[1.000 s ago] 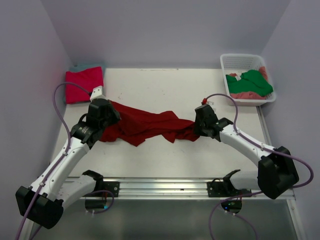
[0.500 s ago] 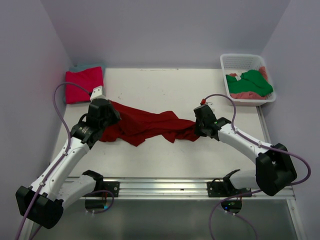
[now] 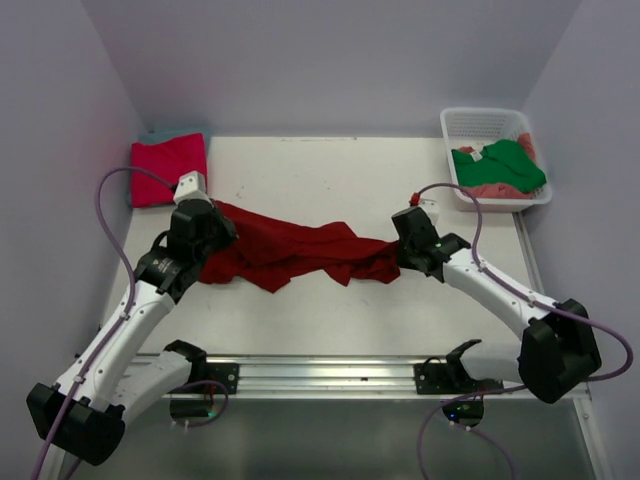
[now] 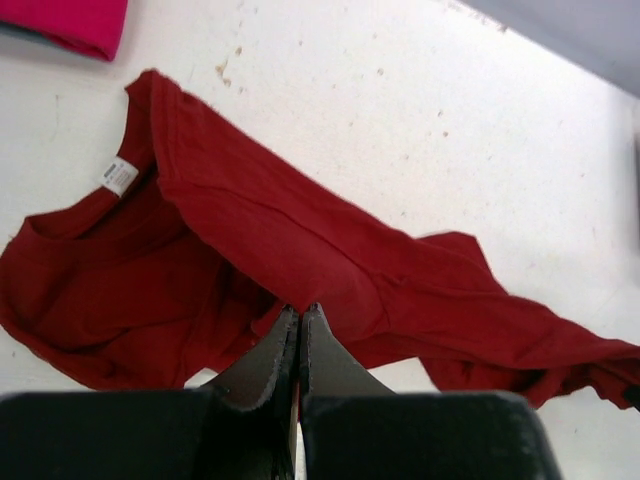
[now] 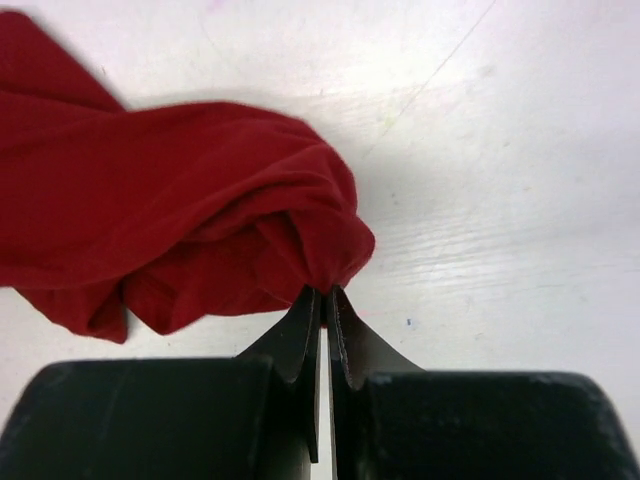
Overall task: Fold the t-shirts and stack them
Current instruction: Flatten out the tshirt
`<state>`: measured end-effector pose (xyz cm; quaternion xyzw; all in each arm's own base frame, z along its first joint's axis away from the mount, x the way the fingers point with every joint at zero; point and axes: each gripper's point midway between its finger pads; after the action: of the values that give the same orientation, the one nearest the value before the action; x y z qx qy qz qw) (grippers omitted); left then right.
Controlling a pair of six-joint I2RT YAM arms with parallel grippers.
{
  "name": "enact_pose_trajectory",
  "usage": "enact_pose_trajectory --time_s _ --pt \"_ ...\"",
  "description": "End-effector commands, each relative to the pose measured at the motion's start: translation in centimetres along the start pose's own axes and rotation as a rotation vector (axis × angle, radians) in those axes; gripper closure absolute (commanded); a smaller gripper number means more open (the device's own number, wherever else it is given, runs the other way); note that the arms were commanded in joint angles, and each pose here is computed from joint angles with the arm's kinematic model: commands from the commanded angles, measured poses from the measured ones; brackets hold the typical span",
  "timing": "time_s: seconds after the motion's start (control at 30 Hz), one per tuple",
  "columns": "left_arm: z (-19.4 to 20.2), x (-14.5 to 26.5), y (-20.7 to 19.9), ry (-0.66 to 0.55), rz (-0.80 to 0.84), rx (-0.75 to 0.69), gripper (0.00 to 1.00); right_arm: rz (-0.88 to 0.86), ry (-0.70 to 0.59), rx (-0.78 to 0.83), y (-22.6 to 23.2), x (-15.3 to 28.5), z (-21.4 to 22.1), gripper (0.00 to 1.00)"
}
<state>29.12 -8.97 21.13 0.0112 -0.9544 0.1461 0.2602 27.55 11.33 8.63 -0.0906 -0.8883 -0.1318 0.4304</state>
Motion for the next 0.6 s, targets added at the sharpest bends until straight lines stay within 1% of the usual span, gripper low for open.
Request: enact_pose_trajectory --time_s 0.0,0.03,0.13,0.23,0.3,0.33,0.43,0.57 --pt "-6.5 2.8 -1.2 -0.204 0.035 0.013 1.0 0.058 -0.207 -0.025 -0.7 3.6 -6.0 1.0" --pt "-8.0 3.5 -1.3 -0.245 0.032 0.0 1.0 0.056 -0.243 -0.032 -0.8 4.6 -7.0 1.0" --pt "-10.6 5.0 -1.7 -0.312 0.04 -0.027 1.0 0.049 -0.334 -0.04 -0.6 6.9 -9.9 1.0" --pt "-13.2 6.6 -2.8 -0.41 0.098 -0.066 1.0 0.012 -0.437 -0.048 0.1 9.4 -13.1 1.0" --pt "-15.0 7.9 -3.6 -0.478 0.136 -0.073 1.0 0.001 -0.471 -0.022 0.5 10.3 -14.4 1.0" --pt "-15.8 8.5 -3.8 -0.503 0.145 -0.088 1.0 -0.01 -0.502 -0.033 0.9 11.3 -15.6 1.0" --pt "-17.8 10.2 -5.1 -0.559 0.202 -0.115 1.0 -0.014 -0.539 -0.012 1.4 12.8 -17.4 1.0" --pt "-20.7 12.7 -6.5 -0.639 0.255 -0.157 1.0 -0.066 -0.659 -0.015 2.1 16.9 -21.1 1.0"
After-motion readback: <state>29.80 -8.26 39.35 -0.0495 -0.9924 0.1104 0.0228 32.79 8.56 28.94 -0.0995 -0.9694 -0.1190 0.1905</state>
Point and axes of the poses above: each gripper's point midway between its finger pads, its own x axis back along the fingers, its own y axis along the line the jaws close on, z = x × y, and after that the axes turned 8 degrees about -x, right-handed
